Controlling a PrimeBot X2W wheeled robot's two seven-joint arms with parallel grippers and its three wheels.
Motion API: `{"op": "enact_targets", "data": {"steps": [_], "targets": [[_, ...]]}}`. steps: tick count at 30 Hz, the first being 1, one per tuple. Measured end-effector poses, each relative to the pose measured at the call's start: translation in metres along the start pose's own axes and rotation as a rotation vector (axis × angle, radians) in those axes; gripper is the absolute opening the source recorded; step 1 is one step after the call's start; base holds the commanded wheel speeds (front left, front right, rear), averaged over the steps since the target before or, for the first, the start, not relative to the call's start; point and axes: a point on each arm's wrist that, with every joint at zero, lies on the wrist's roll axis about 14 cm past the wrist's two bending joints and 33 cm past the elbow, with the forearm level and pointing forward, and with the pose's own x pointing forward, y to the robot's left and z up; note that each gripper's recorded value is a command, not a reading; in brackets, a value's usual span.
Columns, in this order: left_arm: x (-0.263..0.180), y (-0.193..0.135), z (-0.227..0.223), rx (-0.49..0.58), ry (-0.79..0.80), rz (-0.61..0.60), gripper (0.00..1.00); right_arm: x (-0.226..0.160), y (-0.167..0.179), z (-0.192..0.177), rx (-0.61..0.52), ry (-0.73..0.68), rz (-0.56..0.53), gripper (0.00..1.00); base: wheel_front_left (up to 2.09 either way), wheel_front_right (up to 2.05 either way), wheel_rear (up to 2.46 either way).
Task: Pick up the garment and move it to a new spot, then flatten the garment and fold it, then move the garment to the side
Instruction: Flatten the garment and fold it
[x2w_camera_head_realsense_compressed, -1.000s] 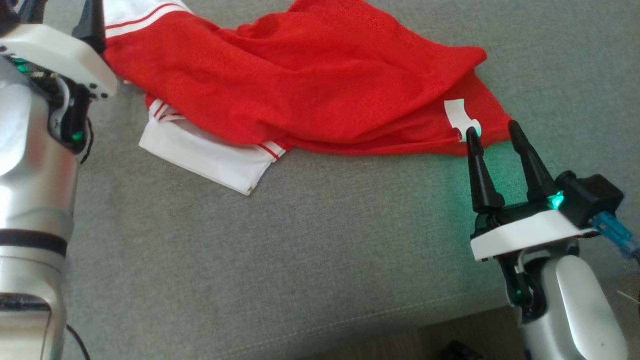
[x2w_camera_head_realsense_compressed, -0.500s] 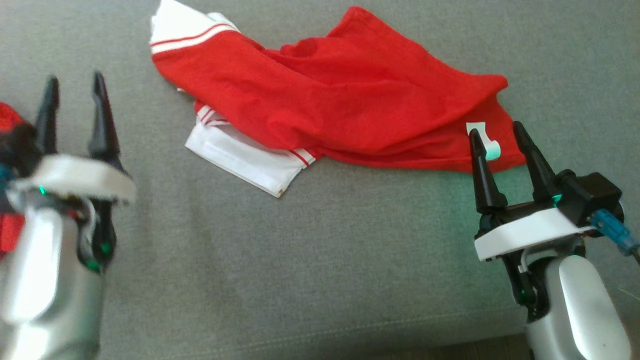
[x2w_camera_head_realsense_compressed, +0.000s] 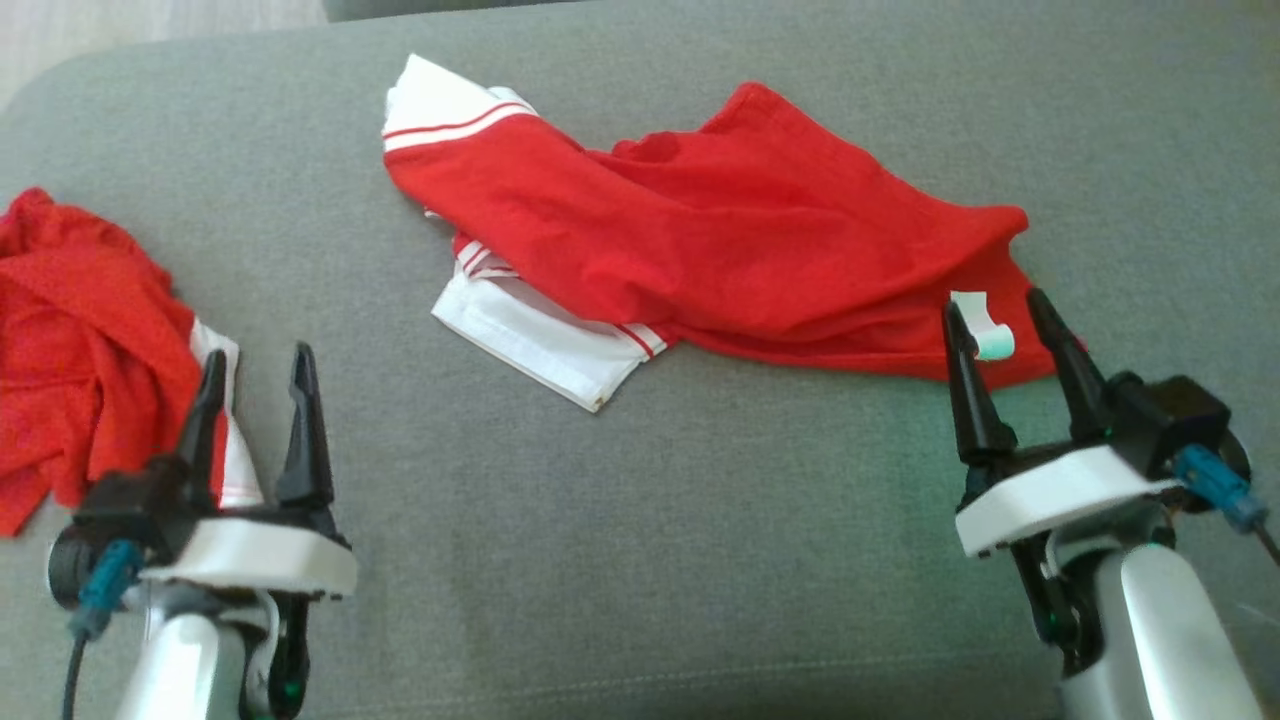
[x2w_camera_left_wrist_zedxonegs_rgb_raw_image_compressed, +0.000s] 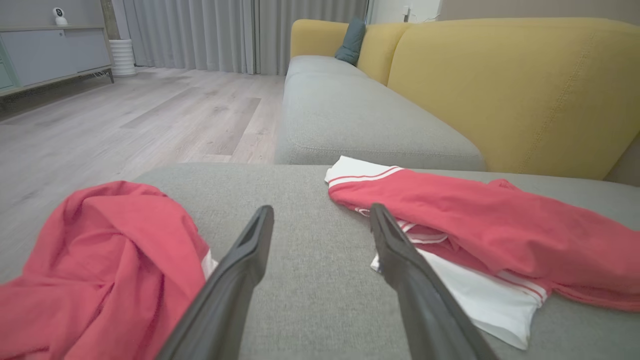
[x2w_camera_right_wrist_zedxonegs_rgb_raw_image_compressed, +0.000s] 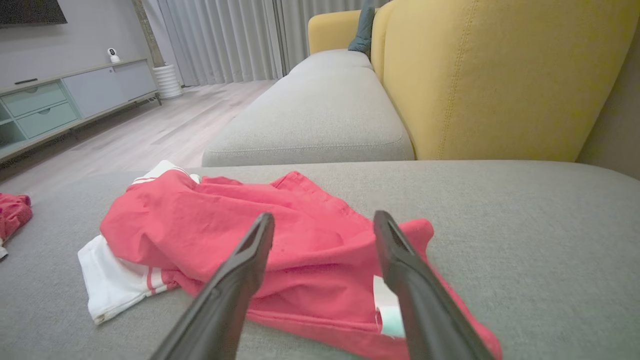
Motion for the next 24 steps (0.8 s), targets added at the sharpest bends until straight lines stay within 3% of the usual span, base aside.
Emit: {"op": "enact_targets", "data": {"steps": [20, 24], "targets": [[-0.012, -0.005, -0.006, 0.010, 0.020, -0.026, 1.00, -0.004, 0.002, -0.003, 0.002, 0.018, 0.003, 1.00, 0.00, 0.00, 0.00], [-0.008, -0.022, -0.015, 0.001, 0.048, -0.103, 1.00, -0.003, 0.001, -0.006, 0.004, 0.027, 0.001, 1.00, 0.00, 0.00, 0.00]]}}
